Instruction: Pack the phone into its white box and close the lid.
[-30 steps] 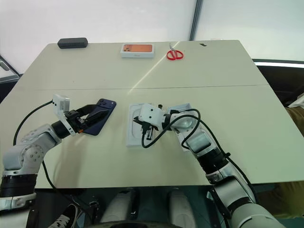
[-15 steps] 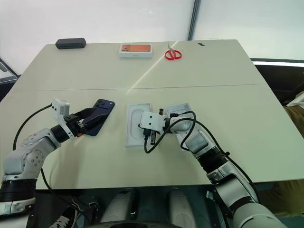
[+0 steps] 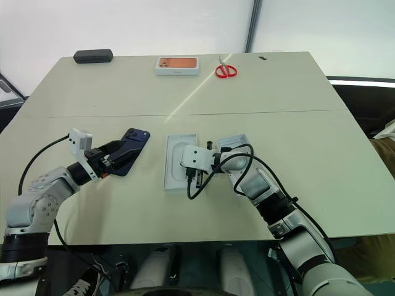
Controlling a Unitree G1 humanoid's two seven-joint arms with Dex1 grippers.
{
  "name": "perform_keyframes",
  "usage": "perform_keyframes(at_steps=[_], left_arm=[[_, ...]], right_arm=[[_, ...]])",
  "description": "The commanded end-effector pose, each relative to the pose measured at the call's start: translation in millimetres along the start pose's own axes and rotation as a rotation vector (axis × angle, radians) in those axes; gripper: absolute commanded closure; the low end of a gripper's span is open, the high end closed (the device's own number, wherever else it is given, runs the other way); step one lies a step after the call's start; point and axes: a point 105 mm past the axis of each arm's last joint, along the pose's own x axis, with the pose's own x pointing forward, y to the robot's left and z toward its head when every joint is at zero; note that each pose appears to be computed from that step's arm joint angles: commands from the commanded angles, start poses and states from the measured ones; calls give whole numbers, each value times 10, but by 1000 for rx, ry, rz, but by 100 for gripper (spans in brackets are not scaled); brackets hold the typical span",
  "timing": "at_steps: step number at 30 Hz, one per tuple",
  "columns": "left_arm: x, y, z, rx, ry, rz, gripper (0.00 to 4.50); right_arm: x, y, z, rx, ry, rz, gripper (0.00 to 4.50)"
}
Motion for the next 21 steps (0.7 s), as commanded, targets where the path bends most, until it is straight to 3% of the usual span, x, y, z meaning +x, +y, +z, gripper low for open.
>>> perform_keyframes(at_steps=[1,7,12,21], left_arm=[[10,-30,131,40,-41,-13,0],[6,-24,118,36,-31,-9,0],[-9,27,104,15,-3,5,0],[-170,428,165,-51,90,110,0]], right_arm=[[-27,-99,202,-72,-39,-27,448],[-70,-199,403,-19,-128,-64,448],[-82,-283,368,19,-131,-108,448],[14,-392,574,127,-203,-159,448]])
